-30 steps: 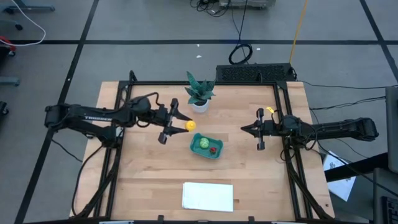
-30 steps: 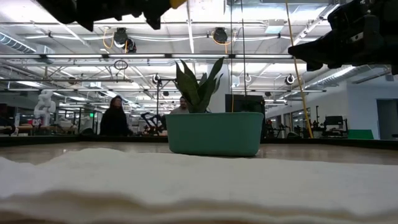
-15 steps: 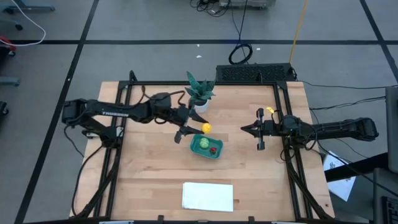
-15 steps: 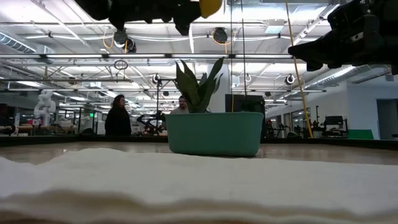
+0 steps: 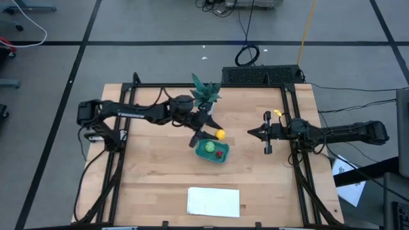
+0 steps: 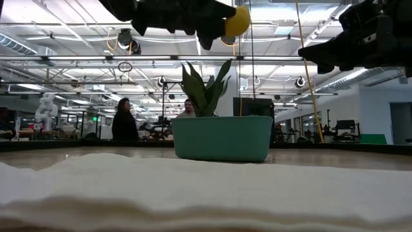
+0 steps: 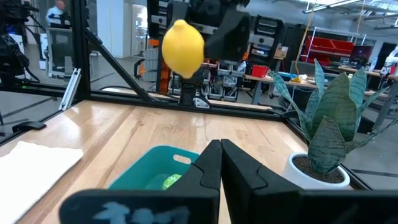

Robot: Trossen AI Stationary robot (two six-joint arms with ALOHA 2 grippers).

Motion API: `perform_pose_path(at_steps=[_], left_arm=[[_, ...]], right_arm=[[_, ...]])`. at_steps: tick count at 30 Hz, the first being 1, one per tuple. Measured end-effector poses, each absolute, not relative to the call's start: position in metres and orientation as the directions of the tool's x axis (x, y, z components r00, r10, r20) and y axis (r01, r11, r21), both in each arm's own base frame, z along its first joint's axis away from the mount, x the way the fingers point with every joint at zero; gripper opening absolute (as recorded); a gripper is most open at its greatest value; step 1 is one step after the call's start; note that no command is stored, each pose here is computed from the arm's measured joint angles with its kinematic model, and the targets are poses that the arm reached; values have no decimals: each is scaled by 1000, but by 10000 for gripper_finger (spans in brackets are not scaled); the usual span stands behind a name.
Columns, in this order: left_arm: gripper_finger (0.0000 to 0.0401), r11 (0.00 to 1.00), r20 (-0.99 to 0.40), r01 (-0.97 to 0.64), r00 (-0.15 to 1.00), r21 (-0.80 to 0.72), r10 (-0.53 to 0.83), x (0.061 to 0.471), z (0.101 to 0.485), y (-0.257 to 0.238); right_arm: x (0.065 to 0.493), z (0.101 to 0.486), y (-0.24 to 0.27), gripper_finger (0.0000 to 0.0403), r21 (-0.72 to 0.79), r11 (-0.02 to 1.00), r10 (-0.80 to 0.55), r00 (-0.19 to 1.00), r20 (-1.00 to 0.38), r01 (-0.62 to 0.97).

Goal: Pick and placing Produce into tupperware
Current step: Put the yellow lemon into the green bin

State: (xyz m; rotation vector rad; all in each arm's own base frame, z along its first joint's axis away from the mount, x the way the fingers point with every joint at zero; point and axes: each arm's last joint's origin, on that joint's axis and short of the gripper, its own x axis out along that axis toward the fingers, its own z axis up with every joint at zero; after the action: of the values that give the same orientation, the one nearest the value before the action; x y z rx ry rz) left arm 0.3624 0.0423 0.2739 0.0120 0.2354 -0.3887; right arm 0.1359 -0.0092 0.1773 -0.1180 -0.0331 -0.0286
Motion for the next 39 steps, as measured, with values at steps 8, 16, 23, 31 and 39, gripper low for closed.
perform_pose_path(at_steps=[8,16,23,31,39], left_arm=[[184,922,-303,378,872,-82,-385,378,256,45],[184,916,-420,387,818,-103,-393,398,244,48],[184,903,-525,422,751,-85,-400,399,238,48],[184,941,-583,337,756,-42,-297,402,230,46],[184,949,-631,311,727,-48,-270,409,209,38]], right_arm=[[136,177,-9,0,-117,993,-26,999,34,30],[136,177,-9,0,-118,993,-27,999,34,30],[136,177,-9,0,-117,993,-26,999,34,30],[136,177,-9,0,-118,993,-27,999,35,31],[136,177,-9,0,-117,993,-27,999,31,30]])
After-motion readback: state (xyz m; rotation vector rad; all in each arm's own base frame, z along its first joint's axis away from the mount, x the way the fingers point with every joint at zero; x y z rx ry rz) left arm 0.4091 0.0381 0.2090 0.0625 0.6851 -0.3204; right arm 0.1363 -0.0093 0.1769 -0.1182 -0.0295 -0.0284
